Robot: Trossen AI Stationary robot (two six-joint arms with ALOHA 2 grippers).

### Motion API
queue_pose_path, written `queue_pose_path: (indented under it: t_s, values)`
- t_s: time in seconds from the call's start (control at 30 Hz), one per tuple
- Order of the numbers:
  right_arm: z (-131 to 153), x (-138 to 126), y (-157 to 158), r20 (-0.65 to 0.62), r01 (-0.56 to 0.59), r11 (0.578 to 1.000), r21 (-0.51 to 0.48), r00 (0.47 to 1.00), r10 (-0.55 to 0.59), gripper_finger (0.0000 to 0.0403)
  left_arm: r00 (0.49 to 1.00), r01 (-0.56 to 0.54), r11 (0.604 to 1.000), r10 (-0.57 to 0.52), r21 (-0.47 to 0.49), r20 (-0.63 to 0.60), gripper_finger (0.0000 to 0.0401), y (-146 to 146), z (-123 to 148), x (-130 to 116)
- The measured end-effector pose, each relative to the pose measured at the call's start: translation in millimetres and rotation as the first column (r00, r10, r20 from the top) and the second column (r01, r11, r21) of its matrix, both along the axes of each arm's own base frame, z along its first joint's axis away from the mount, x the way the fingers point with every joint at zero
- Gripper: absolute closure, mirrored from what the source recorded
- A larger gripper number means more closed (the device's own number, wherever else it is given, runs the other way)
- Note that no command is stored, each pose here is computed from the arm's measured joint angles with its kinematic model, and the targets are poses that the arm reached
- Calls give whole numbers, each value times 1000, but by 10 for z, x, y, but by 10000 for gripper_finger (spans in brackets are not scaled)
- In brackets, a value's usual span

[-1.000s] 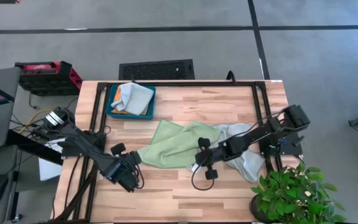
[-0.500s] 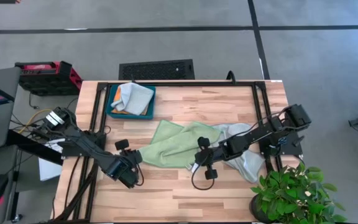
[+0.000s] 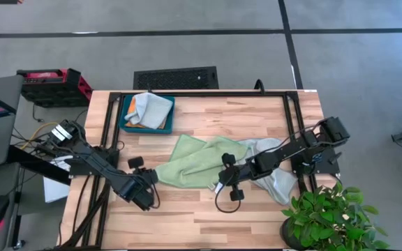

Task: Fold microfiber towels
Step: Fold the green towel

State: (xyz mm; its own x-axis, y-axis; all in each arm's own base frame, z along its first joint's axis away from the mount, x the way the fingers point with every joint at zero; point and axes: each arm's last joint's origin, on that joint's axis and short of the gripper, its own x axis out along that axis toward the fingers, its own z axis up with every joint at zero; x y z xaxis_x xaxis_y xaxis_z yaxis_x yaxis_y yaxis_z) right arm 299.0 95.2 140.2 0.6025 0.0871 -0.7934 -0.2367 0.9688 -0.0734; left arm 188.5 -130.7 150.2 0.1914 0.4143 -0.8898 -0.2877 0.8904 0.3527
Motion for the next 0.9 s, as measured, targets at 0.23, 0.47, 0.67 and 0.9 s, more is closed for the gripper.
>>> queue_pose_path:
  t_s: [0.23, 0.47, 0.67, 0.9]
  values:
    - [5, 3, 2, 4, 0, 1000, 1, 1000, 0, 400, 997, 70, 998, -70, 3, -32, 319, -15, 24, 17]
    - [6, 3, 2, 4, 0, 1000, 2, 1000, 0, 400, 997, 63, 997, -61, 47, -39, 319, 19, 18, -11]
    - [7, 4, 2, 4, 0, 1000, 2, 1000, 0, 400, 999, 19, 998, -17, 52, -39, 319, 79, -103, -88]
    - [8, 4, 2, 4, 0, 1000, 2, 1000, 0, 400, 999, 15, 999, -13, 52, -39, 319, 83, -111, -95]
